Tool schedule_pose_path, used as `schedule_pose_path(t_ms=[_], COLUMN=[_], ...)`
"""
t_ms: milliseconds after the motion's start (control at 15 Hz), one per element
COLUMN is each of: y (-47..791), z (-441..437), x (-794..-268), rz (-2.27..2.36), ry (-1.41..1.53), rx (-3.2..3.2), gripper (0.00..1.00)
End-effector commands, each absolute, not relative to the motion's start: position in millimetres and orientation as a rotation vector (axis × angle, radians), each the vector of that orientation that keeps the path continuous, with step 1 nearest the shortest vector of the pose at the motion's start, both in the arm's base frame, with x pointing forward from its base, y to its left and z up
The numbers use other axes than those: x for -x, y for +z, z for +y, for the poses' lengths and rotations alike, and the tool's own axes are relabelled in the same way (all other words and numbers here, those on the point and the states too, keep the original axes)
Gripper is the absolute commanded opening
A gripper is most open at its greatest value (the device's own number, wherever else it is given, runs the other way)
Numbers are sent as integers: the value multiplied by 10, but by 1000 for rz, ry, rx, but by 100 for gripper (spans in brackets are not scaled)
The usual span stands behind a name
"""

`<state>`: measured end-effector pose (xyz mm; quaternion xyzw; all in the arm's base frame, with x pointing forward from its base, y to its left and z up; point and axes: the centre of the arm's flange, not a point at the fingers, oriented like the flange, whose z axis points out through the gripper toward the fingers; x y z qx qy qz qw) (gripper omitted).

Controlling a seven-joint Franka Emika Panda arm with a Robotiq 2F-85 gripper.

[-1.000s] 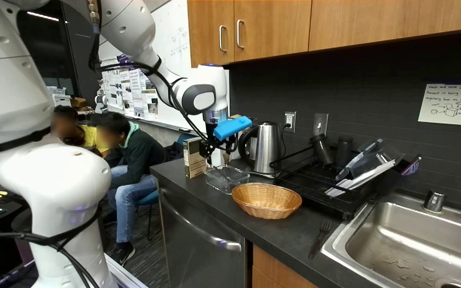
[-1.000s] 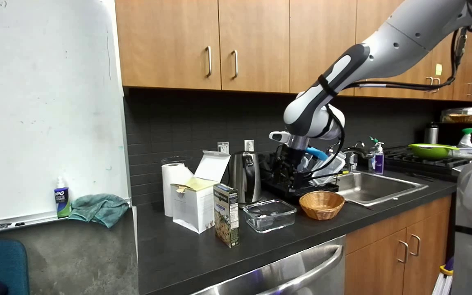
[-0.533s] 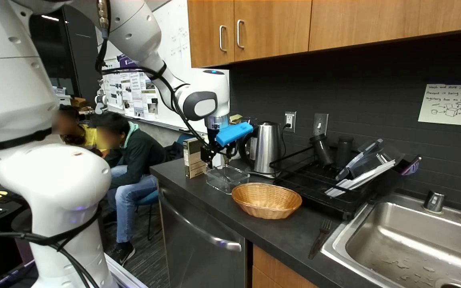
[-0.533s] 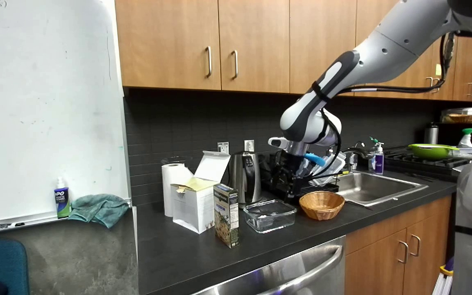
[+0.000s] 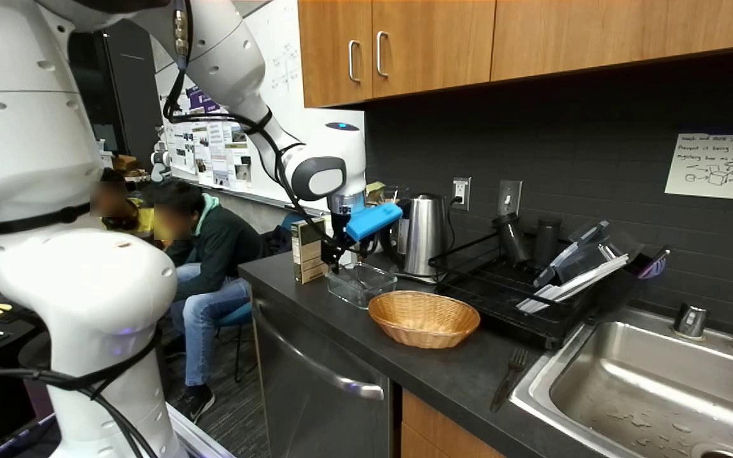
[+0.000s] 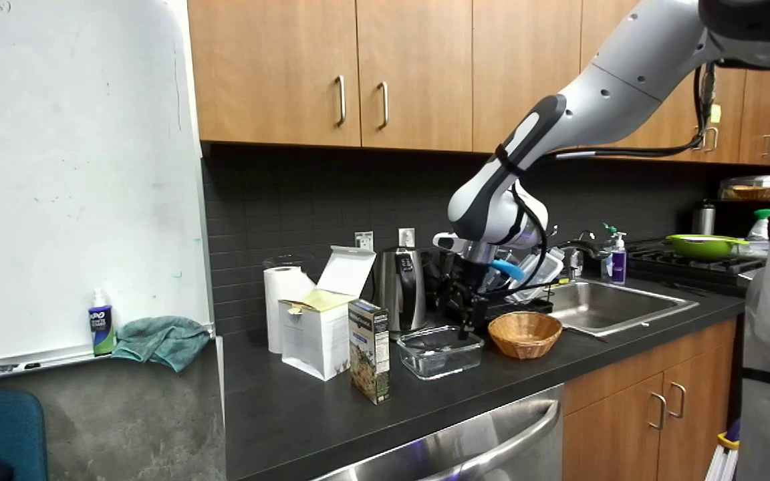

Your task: Use the silver spoon in the glass bowl to place contents from the bowl into the basket.

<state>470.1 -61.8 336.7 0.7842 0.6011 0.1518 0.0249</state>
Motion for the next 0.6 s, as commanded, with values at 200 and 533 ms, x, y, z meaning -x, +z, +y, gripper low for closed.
schedule_pose_path(t_ms=[200, 533], y=[3240, 3189], z=[-636, -687], x=[-4834, -4849], rz=[1878, 1893], ry=[504, 506], rx=[-2379, -2355], gripper=[100, 100])
